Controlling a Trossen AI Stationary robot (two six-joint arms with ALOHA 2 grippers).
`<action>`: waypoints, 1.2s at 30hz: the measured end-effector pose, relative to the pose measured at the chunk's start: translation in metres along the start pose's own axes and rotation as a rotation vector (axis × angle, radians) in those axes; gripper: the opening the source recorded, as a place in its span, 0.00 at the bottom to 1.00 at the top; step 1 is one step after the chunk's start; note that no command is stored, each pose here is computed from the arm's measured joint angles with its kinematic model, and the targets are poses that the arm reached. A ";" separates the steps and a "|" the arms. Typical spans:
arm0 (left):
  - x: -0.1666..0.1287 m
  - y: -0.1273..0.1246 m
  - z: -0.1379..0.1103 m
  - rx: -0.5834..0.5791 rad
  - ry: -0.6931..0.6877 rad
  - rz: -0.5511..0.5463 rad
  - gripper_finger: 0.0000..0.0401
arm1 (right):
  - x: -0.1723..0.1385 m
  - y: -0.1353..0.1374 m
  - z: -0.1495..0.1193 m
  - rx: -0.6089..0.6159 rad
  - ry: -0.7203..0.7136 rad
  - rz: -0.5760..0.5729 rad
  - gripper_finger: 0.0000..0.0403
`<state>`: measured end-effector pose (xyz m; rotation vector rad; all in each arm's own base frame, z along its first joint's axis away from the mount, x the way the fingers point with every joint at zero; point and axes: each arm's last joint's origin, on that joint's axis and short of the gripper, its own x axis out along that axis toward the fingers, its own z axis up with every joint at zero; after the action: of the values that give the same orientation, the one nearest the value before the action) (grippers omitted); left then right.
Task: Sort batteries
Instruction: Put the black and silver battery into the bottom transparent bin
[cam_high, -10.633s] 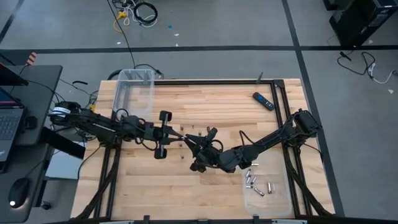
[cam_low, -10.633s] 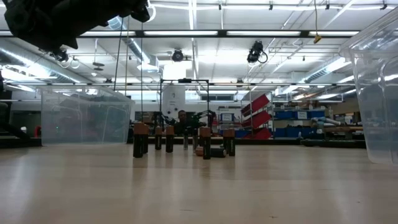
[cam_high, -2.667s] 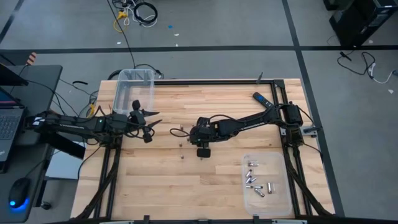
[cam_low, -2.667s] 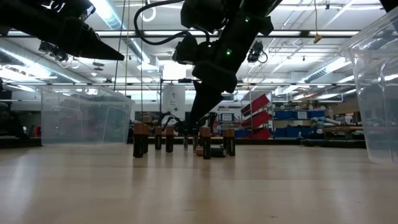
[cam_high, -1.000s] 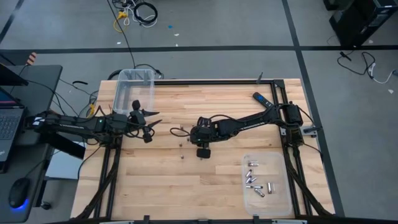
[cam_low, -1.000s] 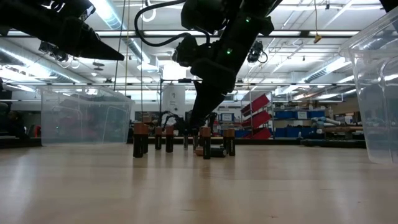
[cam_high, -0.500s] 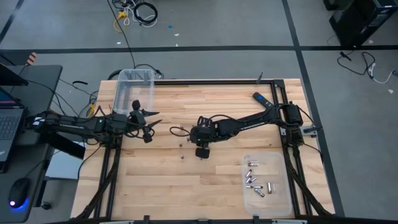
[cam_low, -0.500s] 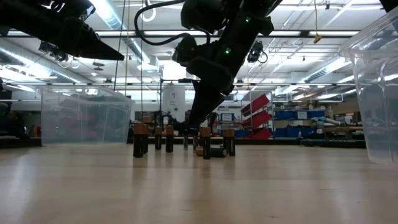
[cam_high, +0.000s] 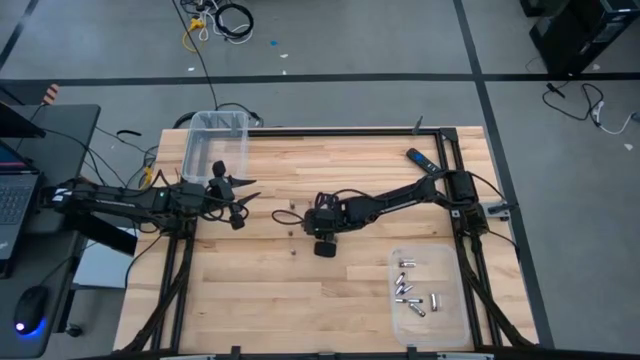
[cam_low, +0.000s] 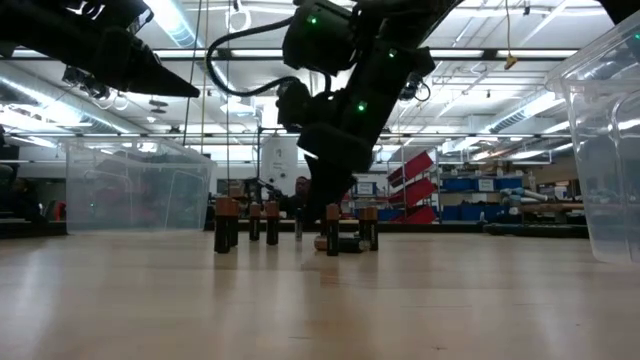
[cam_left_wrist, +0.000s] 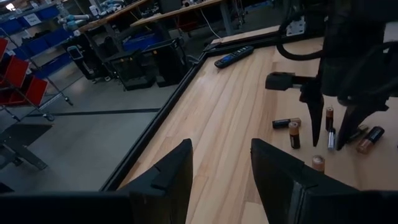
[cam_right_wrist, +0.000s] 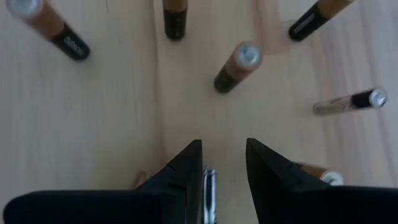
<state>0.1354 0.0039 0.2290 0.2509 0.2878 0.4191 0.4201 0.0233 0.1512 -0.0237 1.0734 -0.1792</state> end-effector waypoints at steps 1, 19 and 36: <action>0.000 0.000 0.000 0.000 -0.001 0.000 0.40 | 0.000 0.000 0.001 0.001 -0.004 0.000 0.27; 0.000 0.000 -0.001 0.006 0.006 -0.001 0.40 | -0.010 0.003 -0.010 -0.048 0.124 0.061 0.26; 0.000 0.000 -0.001 0.008 0.007 -0.001 0.40 | -0.003 0.003 -0.014 -0.057 0.083 0.051 0.25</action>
<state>0.1353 0.0039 0.2283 0.2570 0.2963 0.4176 0.4073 0.0280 0.1465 -0.0406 1.1611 -0.1044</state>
